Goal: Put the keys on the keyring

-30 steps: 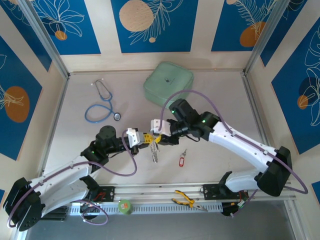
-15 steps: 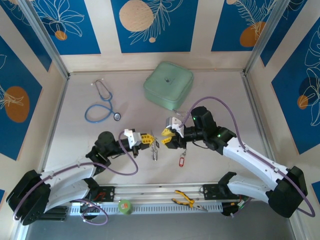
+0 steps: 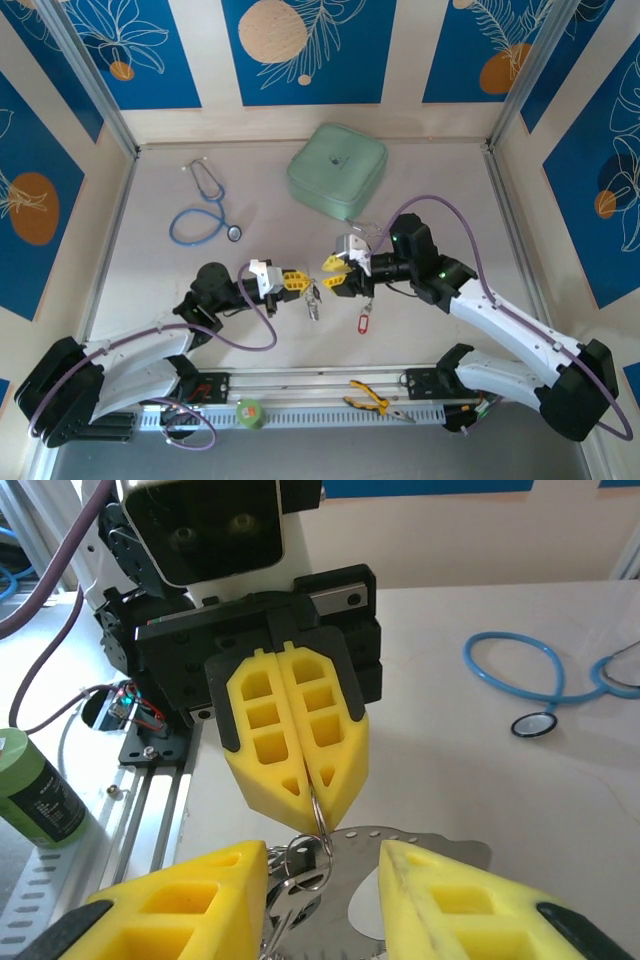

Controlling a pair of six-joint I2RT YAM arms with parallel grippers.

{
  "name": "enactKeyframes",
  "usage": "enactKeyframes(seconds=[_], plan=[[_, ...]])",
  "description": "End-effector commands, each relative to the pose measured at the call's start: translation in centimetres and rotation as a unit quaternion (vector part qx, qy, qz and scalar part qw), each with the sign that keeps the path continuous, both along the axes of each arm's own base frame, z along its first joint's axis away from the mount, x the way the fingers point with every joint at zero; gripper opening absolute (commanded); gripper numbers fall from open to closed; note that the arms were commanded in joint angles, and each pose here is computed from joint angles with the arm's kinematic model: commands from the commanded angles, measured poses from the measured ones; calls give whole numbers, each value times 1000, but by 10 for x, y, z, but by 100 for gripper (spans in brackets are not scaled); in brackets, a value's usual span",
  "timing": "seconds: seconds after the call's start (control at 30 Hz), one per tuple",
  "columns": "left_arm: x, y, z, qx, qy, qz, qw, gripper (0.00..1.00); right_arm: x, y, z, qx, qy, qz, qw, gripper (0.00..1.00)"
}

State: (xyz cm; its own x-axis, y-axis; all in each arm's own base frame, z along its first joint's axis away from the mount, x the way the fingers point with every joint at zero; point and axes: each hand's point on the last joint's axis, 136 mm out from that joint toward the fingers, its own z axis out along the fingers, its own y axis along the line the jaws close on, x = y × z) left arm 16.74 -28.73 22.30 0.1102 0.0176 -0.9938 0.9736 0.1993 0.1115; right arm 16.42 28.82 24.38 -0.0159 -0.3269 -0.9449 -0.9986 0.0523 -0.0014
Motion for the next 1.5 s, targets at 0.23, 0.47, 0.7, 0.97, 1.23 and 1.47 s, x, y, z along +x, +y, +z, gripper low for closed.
enactKeyframes(seconds=[0.23,0.47,0.7,0.97,1.23,1.47], plan=[[-9,-2,25,-33,-33,-28,998,0,-8,17,0,-14,-14,48,999,29],[-11,-3,26,-35,-32,-35,998,0,1,19,-14,-39,-28,34,998,26],[-12,-4,28,-39,-33,-42,998,0,0,21,-15,-41,-34,41,998,12],[-4,0,23,-32,-19,-11,999,23,-2,18,-5,-58,-50,49,996,0],[2,8,-3,74,-13,21,997,27,-2,2,-14,-183,-95,52,977,0],[3,6,6,68,-21,20,997,27,1,8,-15,-233,-120,62,963,0]])
